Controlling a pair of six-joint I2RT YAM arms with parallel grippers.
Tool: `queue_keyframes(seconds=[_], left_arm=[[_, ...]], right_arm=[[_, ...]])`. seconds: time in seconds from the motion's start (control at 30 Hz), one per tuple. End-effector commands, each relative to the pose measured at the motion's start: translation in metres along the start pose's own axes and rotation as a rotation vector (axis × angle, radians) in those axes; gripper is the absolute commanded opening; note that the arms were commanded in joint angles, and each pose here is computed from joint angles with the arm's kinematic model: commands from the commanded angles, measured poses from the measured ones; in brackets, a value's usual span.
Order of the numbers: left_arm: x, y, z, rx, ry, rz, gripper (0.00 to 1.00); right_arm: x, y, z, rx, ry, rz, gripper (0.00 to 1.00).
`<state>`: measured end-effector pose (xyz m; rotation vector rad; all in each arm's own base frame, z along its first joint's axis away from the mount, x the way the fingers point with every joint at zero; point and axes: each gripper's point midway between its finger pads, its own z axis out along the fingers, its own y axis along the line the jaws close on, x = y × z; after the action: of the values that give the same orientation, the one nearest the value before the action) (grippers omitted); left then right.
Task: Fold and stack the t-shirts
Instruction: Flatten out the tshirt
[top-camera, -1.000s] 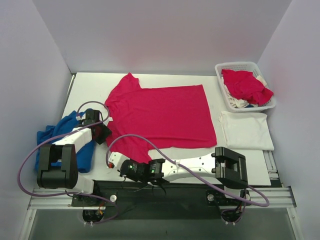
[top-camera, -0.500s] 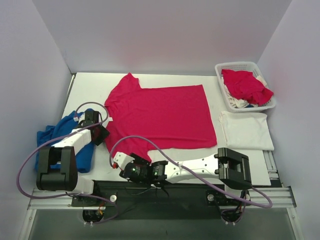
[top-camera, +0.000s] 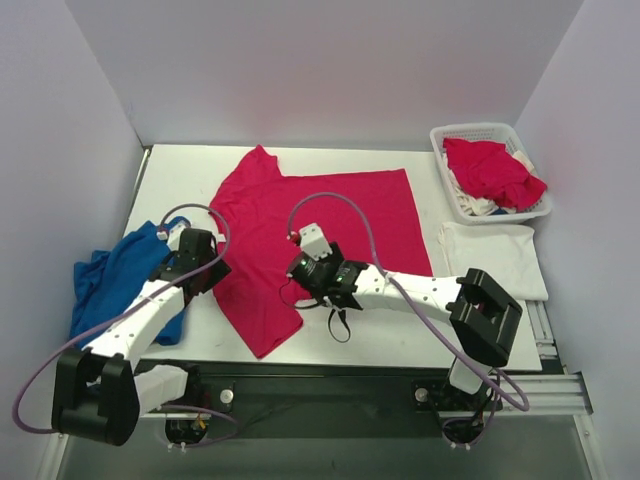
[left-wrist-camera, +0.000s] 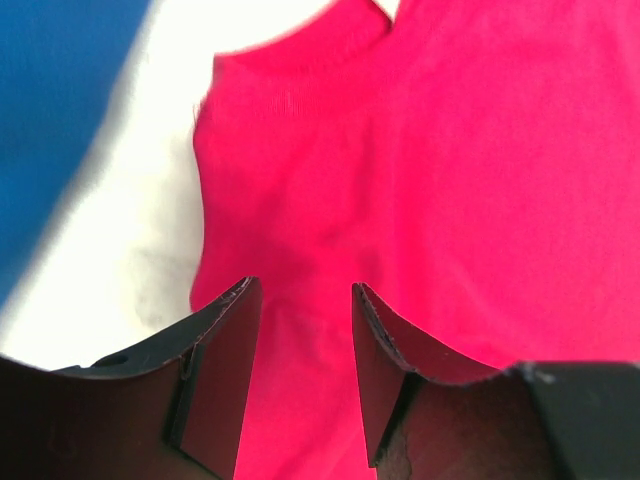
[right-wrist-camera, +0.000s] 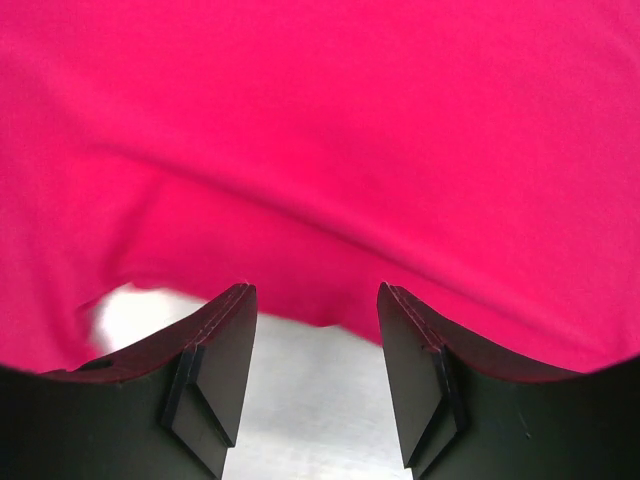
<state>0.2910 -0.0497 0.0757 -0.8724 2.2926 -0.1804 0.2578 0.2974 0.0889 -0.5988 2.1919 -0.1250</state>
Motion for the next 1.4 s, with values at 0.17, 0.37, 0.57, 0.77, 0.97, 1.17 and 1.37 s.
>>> queue_keyframes(seconds=[0.17, 0.37, 0.57, 0.77, 0.97, 1.17, 1.37], left_arm=[[0.064, 0.011, -0.031, 0.016, 0.097, 0.015, 0.50], [0.112, 0.006, -0.054, 0.016, 0.176, 0.046, 0.54], [0.138, 0.013, -0.073, -0.055, 0.184, 0.001, 0.59], [0.154, 0.028, -0.090, -0.137, 0.175, -0.005, 0.60], [0.168, 0.034, -0.097, -0.166, 0.198, -0.005, 0.59], [0.183, 0.038, -0.096, -0.151, 0.235, -0.022, 0.53], [0.188, 0.040, -0.094, -0.161, 0.249, -0.016, 0.49]], right_arm=[[-0.001, -0.080, 0.015, 0.160, 0.112, 0.291, 0.52], [0.007, -0.095, 0.024, 0.159, 0.159, 0.361, 0.51], [0.020, -0.100, 0.029, 0.166, 0.195, 0.391, 0.51], [0.026, -0.101, 0.032, 0.157, 0.215, 0.413, 0.50], [0.037, -0.101, 0.034, 0.158, 0.242, 0.420, 0.49], [0.043, -0.101, 0.036, 0.155, 0.260, 0.420, 0.49], [0.044, -0.102, 0.036, 0.156, 0.261, 0.432, 0.47]])
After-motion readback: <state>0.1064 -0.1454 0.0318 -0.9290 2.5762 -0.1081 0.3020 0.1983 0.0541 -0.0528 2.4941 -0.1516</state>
